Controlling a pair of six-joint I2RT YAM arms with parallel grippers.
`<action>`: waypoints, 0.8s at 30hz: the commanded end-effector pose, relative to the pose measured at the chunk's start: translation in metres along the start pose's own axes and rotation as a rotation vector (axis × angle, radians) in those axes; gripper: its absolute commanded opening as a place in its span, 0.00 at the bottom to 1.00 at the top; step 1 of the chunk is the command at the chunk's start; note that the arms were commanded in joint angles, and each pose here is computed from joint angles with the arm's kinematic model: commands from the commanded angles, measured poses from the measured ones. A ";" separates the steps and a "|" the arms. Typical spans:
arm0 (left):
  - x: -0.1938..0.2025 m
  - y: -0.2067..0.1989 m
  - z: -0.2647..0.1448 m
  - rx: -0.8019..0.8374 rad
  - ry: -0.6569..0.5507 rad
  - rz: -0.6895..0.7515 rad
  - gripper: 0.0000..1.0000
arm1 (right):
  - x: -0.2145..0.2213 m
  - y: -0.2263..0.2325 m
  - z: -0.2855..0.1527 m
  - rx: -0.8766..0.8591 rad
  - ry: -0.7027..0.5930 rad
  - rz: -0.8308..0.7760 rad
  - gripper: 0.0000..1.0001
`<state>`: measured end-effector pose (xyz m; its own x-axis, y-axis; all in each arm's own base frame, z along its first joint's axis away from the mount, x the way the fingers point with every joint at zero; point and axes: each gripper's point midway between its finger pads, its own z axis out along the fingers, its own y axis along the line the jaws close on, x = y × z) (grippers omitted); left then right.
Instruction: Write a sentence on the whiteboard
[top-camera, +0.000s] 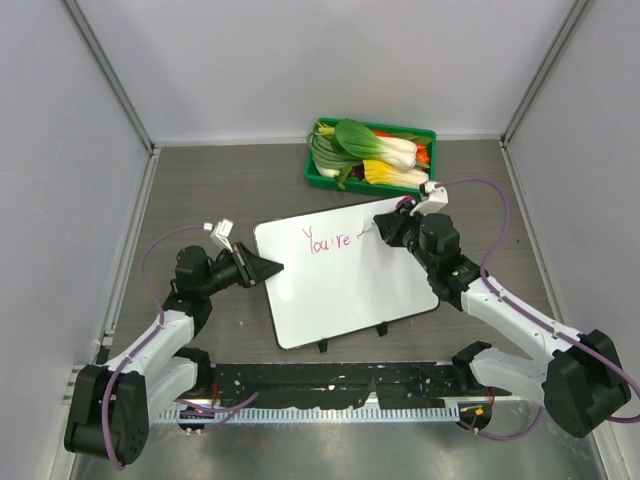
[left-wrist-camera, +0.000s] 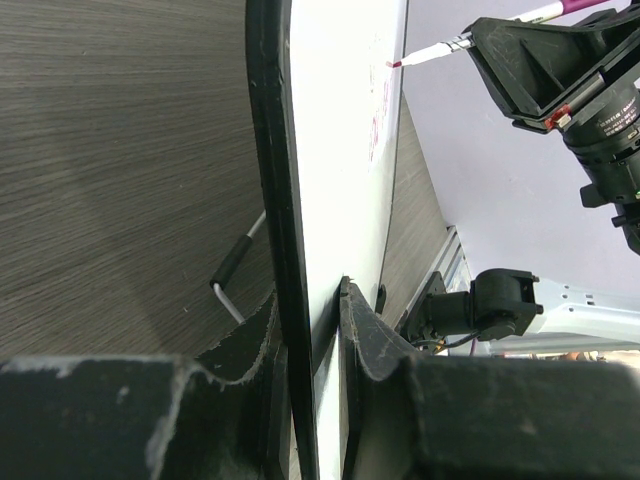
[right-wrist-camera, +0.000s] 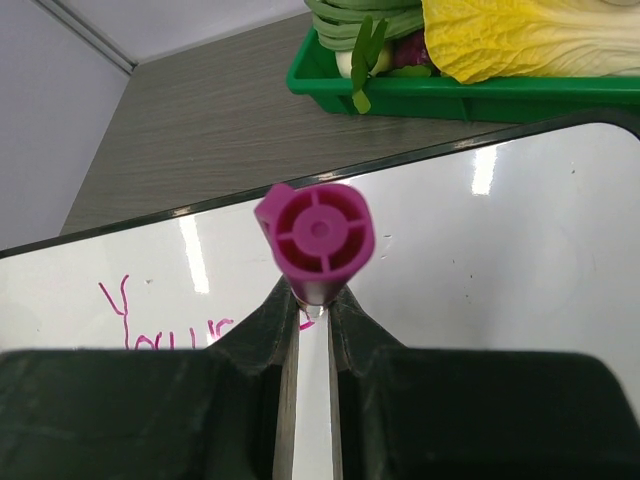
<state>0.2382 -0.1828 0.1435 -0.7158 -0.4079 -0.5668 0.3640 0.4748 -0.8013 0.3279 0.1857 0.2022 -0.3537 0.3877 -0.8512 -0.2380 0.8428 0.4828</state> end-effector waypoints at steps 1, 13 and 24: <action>0.003 0.045 -0.002 -0.176 -0.012 0.124 0.00 | -0.021 0.008 0.005 -0.010 -0.049 -0.004 0.01; 0.003 0.045 -0.002 -0.176 -0.012 0.124 0.00 | -0.004 0.016 0.000 -0.078 0.008 0.005 0.01; 0.003 0.044 -0.002 -0.176 -0.013 0.126 0.00 | 0.013 0.003 -0.008 -0.047 0.053 -0.007 0.01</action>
<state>0.2381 -0.1829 0.1435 -0.7161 -0.4078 -0.5665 0.3639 0.4745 -0.8015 0.3200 0.1972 0.1996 -0.3964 0.3716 -0.8395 -0.2945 0.8147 0.4996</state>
